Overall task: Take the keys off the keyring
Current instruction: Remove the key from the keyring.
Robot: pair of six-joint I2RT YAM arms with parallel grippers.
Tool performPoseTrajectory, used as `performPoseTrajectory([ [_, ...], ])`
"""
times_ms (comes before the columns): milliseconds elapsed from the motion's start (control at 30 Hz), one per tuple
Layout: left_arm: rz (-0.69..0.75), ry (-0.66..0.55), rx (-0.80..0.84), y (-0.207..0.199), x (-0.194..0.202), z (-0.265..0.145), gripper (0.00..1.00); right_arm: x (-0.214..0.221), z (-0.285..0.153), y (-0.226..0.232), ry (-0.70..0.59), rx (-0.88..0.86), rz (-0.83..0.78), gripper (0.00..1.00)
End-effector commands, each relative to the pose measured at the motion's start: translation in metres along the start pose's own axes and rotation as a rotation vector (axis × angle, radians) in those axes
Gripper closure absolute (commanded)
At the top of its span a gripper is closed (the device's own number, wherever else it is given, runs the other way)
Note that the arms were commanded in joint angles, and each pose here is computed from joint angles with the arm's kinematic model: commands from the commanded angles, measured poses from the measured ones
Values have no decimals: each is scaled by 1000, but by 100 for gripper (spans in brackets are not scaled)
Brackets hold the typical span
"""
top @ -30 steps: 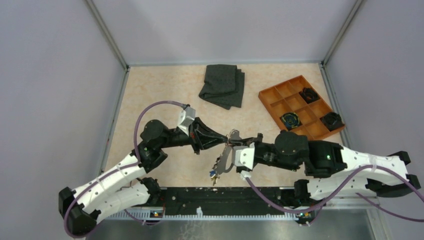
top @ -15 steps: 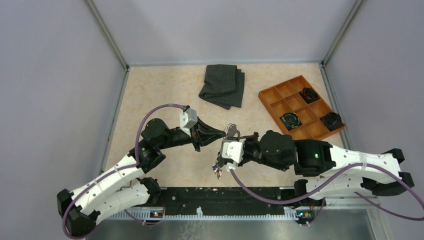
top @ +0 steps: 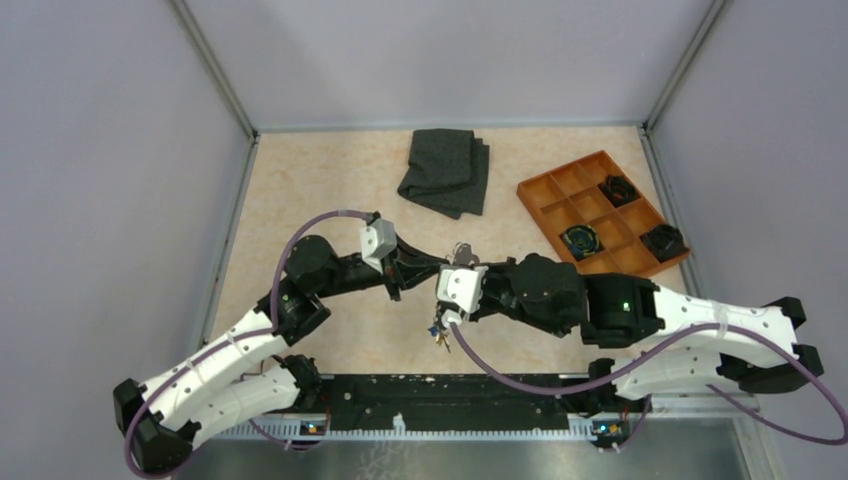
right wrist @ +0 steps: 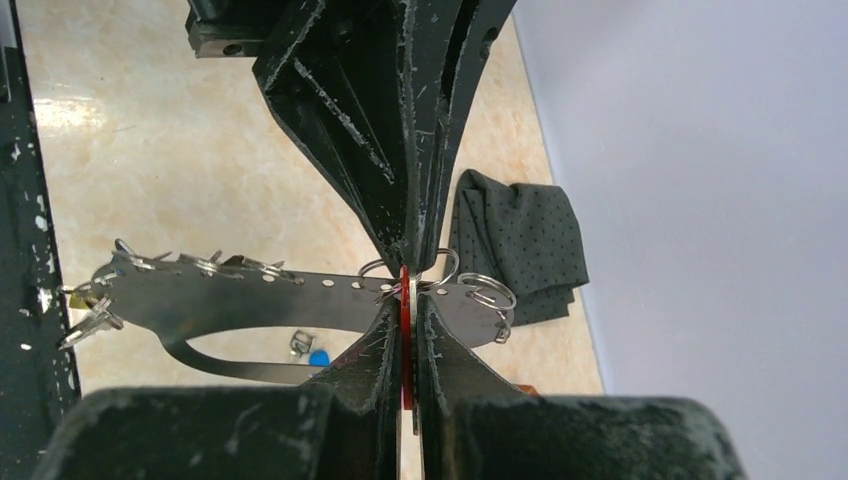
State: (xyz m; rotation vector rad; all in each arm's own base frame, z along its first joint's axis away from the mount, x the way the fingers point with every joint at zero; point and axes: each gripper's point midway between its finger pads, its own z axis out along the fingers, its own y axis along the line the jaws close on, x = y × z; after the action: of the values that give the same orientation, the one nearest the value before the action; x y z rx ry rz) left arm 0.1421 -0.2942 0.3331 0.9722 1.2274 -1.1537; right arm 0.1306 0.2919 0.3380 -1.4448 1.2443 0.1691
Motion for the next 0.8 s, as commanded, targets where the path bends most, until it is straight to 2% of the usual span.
performPoseTrajectory([
  [0, 46, -11, 4, 1, -11, 2, 100, -25, -8, -37, -65, 108, 95, 100],
  [767, 61, -29, 144, -26, -11, 4, 100, -4, 2, -53, 11, 148, 154, 100],
])
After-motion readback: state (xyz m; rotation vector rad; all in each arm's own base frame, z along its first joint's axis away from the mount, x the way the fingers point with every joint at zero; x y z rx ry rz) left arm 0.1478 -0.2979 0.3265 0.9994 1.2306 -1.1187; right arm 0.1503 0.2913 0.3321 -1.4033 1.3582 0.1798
